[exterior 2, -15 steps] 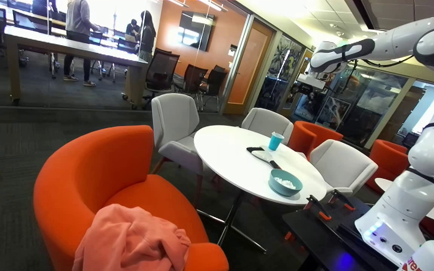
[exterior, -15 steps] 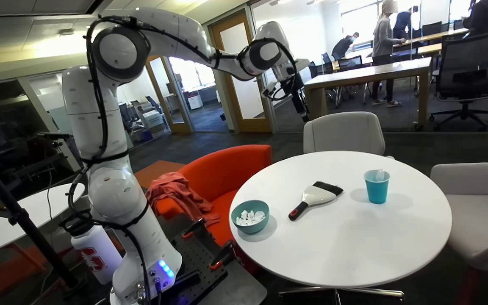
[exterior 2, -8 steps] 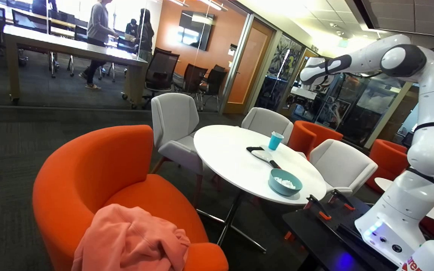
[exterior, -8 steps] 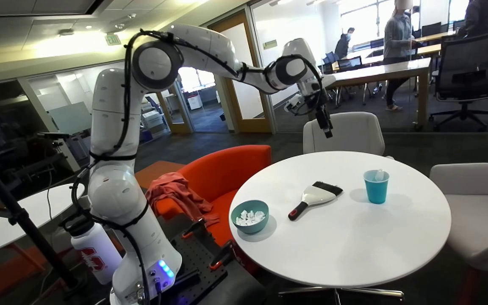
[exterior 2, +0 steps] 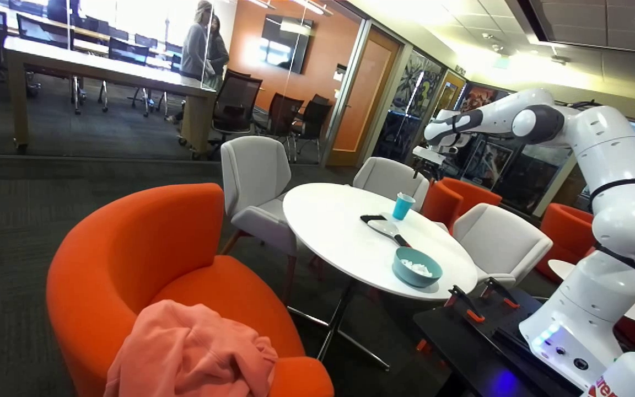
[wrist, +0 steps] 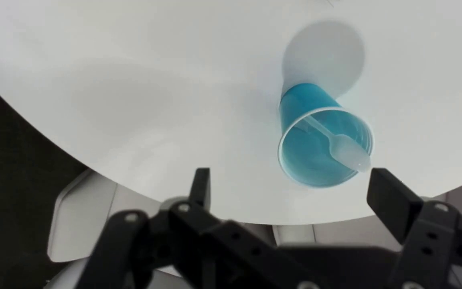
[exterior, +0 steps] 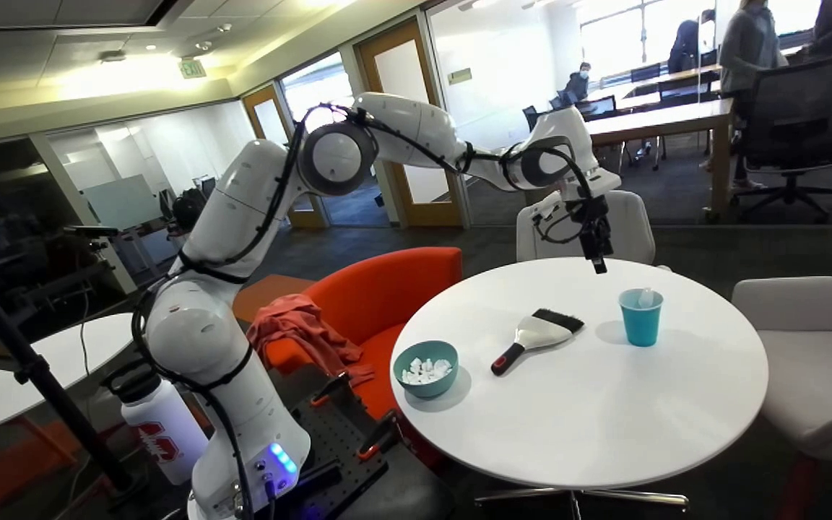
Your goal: Move the blue cup forward
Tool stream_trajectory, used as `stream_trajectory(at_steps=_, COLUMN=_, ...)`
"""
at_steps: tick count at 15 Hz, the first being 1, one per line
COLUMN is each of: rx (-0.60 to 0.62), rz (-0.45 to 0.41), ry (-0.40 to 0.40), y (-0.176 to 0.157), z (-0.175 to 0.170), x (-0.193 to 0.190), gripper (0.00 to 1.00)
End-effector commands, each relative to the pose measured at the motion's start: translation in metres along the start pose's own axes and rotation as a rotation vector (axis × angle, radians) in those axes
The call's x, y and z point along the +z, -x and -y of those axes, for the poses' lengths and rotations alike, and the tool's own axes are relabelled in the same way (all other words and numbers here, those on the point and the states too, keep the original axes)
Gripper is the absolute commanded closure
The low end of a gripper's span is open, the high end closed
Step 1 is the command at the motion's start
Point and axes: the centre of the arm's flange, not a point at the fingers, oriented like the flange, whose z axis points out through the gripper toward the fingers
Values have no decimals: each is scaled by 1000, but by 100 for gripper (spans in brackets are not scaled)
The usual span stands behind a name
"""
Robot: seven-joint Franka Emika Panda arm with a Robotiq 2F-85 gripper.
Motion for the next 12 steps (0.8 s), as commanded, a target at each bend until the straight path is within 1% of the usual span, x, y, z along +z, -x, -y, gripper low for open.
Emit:
stream_trajectory(at_steps=1, rx=66, rz=28, ry=73, y=-24, z=33, x=10, gripper=0)
stream_trajectory(at_steps=2, rx=30, rz=9, ry=33, y=-6, z=4, x=15, gripper=0)
stream_trajectory(at_steps=4, rx=38, rz=19, ry=60, y=-6, z=8, x=18, gripper=0)
stream_trajectory(at_steps=6, rx=37, rz=18, ry=60, y=-7, z=11, x=15, gripper=0)
stream_trajectory(at_steps=9, rx=-10, rz=-37, ry=2, y=-18, z=6, x=35, gripper=0)
stream_trajectory(at_steps=12, rx=-58, rz=-105, ry=-68, y=-20, z=-3, x=60, gripper=0)
